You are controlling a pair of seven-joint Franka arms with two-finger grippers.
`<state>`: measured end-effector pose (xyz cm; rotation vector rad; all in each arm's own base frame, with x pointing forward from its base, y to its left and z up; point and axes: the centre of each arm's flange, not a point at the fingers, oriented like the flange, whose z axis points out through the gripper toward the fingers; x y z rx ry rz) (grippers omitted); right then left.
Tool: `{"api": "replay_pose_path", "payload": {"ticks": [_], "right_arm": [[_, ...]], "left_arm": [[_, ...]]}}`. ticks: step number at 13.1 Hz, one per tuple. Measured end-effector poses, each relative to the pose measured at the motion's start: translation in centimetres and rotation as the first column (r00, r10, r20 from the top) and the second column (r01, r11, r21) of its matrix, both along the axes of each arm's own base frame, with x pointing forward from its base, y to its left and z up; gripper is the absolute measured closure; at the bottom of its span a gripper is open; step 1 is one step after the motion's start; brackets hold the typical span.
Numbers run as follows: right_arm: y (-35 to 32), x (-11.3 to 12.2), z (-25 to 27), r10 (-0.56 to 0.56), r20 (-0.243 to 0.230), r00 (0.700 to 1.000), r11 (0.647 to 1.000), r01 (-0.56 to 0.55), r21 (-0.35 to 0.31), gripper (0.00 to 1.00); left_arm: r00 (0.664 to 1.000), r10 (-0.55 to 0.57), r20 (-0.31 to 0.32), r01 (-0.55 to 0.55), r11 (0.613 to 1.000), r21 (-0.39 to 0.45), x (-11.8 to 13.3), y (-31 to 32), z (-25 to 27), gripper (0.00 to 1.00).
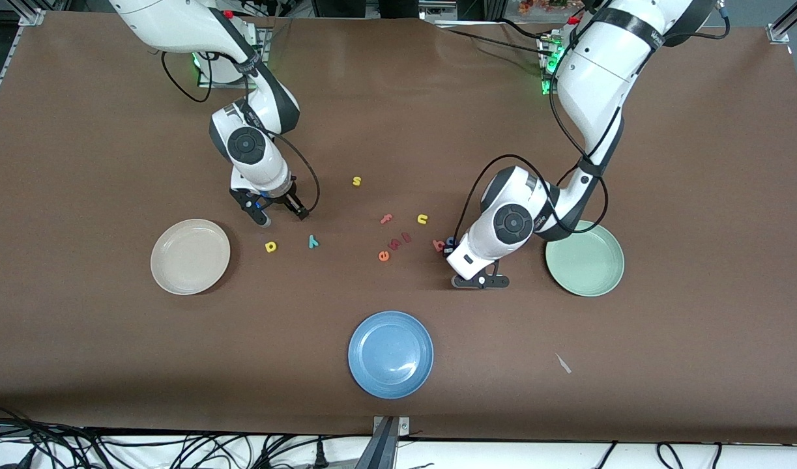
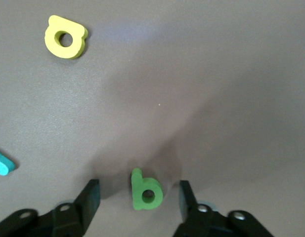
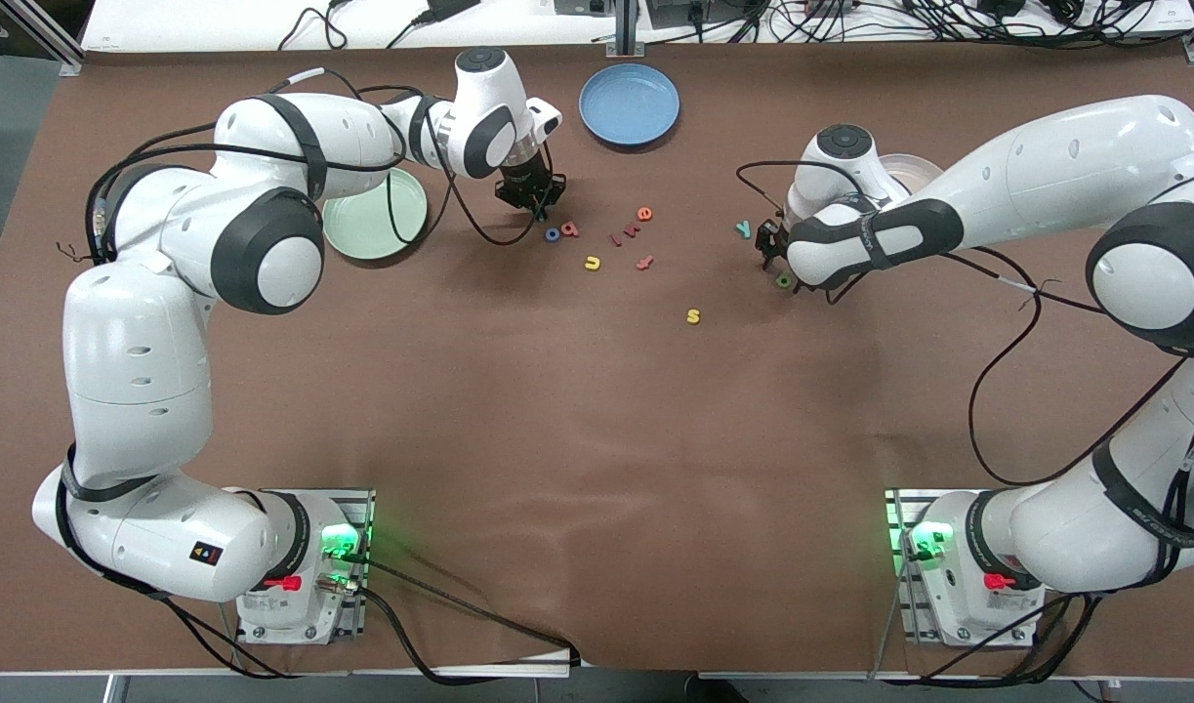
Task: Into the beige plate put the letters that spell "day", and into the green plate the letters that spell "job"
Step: 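Put the cyan letter on the green plate while the right gripper grasps b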
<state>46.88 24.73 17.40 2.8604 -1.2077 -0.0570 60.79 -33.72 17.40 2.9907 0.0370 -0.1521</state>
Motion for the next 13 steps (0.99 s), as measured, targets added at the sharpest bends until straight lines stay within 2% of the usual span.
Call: {"api": "replay_pose_path", "payload": {"ticks": [1,3,9,10,13], "right_arm": [[0.0,0.0,0.0,0.001,0.000,1.000,1.000,-0.001,0.000,0.31],[0.0,0.0,0.0,0.002,0.002,1.000,1.000,-0.002,0.000,0.44],[0.0,0.1,0.1,0.002,0.008,1.000,1.000,-0.002,0.003,0.52],[0.0,0.1,0.1,0.002,0.010,1.000,1.000,-0.002,0.004,0.56],[0.1,0.1,0.1,0.003,0.011,1.000,1.000,-0.003,0.005,0.60]], "left_arm": [[1.000,0.000,0.000,0.000,1.000,0.000,0.0,0.0,0.0,0.92],[1.000,0.001,0.002,-0.001,1.000,-0.001,0.1,0.0,0.0,0.92],[0.999,0.024,0.023,-0.025,1.000,0.018,2.4,2.5,3.4,0.92],[1.000,0.011,0.027,-0.011,1.000,0.024,3.1,3.5,4.5,0.92],[0.998,-0.062,0.014,0.061,0.997,0.038,4.8,8.2,7.0,0.92]]}}
